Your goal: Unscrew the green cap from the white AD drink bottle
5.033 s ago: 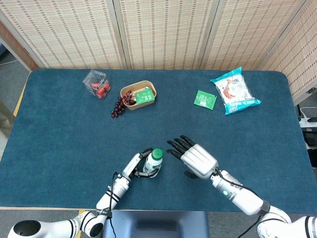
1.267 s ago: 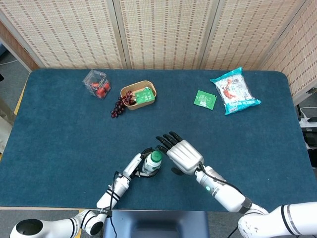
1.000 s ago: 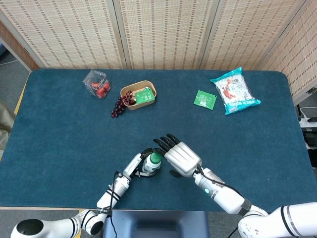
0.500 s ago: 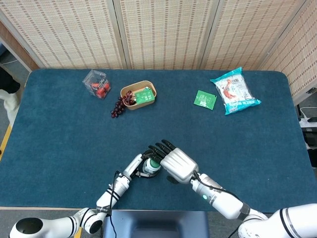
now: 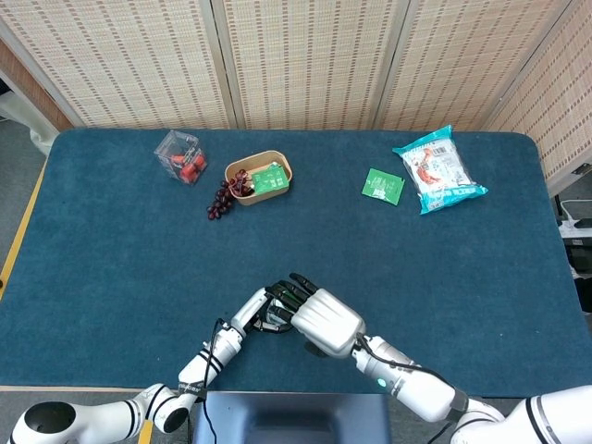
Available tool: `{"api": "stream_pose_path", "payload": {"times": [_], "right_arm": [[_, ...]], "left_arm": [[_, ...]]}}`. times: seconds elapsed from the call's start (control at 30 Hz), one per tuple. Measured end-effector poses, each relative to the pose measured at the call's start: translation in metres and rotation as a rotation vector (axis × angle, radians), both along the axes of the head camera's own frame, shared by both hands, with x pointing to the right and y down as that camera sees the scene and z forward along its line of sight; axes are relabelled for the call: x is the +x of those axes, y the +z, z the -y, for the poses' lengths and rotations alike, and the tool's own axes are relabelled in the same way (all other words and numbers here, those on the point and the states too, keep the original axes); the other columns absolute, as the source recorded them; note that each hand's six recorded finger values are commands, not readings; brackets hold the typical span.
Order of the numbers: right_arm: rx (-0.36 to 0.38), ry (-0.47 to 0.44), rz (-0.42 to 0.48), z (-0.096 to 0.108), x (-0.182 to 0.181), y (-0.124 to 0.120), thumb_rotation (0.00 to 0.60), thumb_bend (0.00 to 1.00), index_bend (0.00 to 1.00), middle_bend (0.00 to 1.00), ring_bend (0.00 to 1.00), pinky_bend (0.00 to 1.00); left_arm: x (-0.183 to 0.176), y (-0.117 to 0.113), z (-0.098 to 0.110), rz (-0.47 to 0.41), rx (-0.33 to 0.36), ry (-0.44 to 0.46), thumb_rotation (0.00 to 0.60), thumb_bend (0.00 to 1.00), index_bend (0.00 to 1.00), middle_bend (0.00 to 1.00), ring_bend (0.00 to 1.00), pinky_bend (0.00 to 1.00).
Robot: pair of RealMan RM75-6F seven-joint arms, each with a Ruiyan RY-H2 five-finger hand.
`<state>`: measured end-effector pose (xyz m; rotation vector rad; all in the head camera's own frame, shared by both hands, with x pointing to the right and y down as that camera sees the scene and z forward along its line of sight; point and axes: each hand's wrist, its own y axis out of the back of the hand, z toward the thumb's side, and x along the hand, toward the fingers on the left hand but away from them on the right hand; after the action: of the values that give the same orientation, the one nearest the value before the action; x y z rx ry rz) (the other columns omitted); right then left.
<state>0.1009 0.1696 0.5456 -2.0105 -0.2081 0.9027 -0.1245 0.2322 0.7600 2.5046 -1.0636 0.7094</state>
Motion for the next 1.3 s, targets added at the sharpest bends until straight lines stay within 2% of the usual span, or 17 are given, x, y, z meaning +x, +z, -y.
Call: {"api": "stream_pose_path", "payload": {"times": [0.17, 0.3, 0.47, 0.7, 1.3], "right_arm": [[0.060, 0.077, -0.006, 0.019, 0.013, -0.001, 0.600, 0.20, 0.15, 0.00, 0.00, 0.00], [0.049, 0.105, -0.052, 0.025, 0.025, 0.008, 0.600, 0.20, 0.16, 0.00, 0.00, 0.00], [0.020, 0.088, -0.081, 0.020, 0.030, 0.015, 0.600, 0.20, 0.16, 0.00, 0.00, 0.00], [0.018, 0.064, -0.087, 0.015, 0.028, 0.016, 0.600, 0.20, 0.17, 0.00, 0.00, 0.00], [-0.009, 0.002, -0.041, 0.000, 0.010, 0.010, 0.600, 0.20, 0.18, 0.00, 0.00, 0.00]], "left_arm": [[-0.001, -0.002, 0.001, 0.005, 0.020, -0.003, 0.600, 1.00, 0.64, 0.79, 0.32, 0.00], [-0.002, -0.002, 0.001, 0.011, 0.021, -0.007, 0.600, 1.00, 0.64, 0.79, 0.32, 0.00], [-0.002, 0.001, 0.000, 0.015, 0.006, -0.015, 0.600, 1.00, 0.63, 0.79, 0.32, 0.00], [0.000, 0.001, 0.000, 0.014, -0.007, -0.018, 0.600, 1.00, 0.63, 0.79, 0.32, 0.00], [0.000, 0.007, -0.002, 0.047, -0.043, 0.016, 0.600, 1.00, 0.63, 0.80, 0.33, 0.00]]}}
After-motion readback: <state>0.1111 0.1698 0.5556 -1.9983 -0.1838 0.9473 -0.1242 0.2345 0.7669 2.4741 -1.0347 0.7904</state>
